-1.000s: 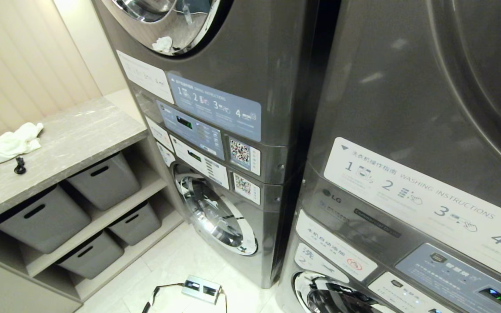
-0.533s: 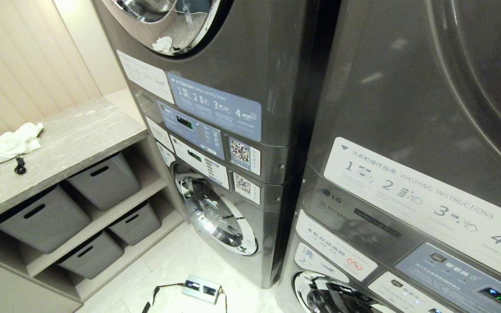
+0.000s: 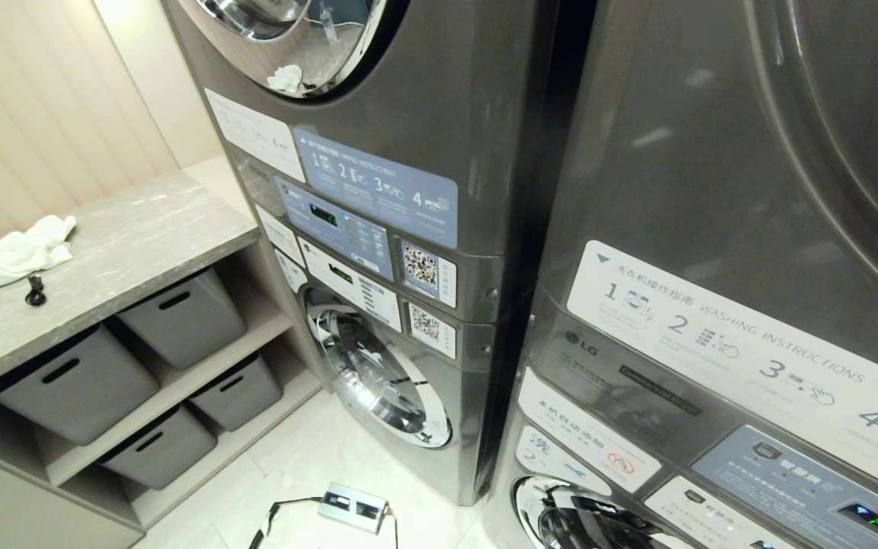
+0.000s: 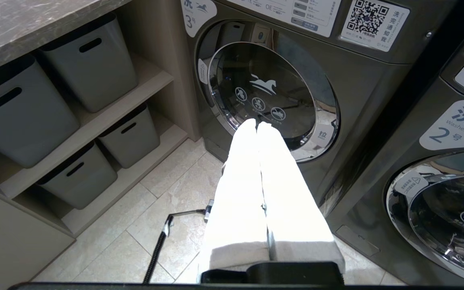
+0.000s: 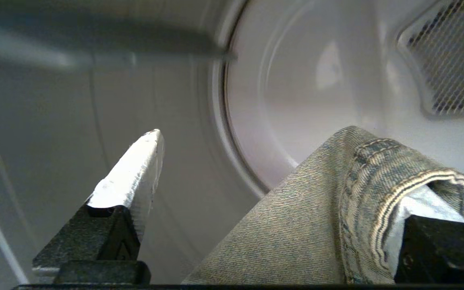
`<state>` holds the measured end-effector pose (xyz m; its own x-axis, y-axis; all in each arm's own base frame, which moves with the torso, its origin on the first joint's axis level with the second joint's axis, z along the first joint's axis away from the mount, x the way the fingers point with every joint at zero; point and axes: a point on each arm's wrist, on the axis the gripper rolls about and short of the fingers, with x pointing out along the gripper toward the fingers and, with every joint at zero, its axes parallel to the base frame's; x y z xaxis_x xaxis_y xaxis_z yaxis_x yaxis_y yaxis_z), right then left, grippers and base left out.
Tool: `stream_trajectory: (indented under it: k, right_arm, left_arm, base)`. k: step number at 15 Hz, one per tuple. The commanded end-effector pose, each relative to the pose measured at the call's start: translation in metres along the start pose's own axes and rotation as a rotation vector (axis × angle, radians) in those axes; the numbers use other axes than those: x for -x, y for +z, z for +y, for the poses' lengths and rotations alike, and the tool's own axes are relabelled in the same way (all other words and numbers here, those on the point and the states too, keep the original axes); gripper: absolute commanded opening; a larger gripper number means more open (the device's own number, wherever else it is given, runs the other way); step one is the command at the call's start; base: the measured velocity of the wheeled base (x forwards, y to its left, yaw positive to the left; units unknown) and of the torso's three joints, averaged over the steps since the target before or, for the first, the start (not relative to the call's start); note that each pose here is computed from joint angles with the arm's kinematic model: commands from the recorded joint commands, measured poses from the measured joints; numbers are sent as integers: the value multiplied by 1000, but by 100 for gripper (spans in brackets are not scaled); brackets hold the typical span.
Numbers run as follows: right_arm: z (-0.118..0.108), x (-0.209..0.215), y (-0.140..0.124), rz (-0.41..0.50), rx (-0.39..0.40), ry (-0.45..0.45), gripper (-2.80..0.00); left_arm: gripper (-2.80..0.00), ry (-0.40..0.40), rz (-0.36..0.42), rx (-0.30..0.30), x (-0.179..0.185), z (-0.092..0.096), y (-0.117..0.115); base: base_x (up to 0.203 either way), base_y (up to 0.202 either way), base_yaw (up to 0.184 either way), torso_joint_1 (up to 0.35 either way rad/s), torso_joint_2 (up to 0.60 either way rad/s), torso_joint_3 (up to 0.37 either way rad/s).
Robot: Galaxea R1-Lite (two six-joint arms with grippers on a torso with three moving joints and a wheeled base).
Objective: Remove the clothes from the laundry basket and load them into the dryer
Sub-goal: Put the clothes in the dryer
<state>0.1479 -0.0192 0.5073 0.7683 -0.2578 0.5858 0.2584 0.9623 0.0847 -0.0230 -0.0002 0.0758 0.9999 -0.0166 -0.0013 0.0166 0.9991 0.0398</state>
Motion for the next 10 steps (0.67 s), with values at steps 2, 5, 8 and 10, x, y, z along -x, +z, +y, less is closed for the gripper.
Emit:
stream_trajectory:
  k: [2, 5, 8, 10]
  right_arm:
    - [2, -8, -12, 37, 6, 1, 0]
    - [1, -40, -50, 99, 39, -23, 0]
    - [-8, -60, -68, 27, 63, -80, 0]
    - [-24, -63, -67, -6, 85, -153, 0]
  left_arm:
    - [-280, 0, 0, 0, 0, 0, 0]
    - [-280, 1, -3, 0, 0, 0, 0]
    - [-280, 1, -3, 1, 0, 0, 0]
    - [-280, 1, -3, 1, 0, 0, 0]
  base:
    - [0, 0, 0, 0, 0, 0]
    - [0, 0, 0, 0, 0, 0]
    - [0, 0, 0, 0, 0, 0]
    - [0, 0, 0, 0, 0, 0]
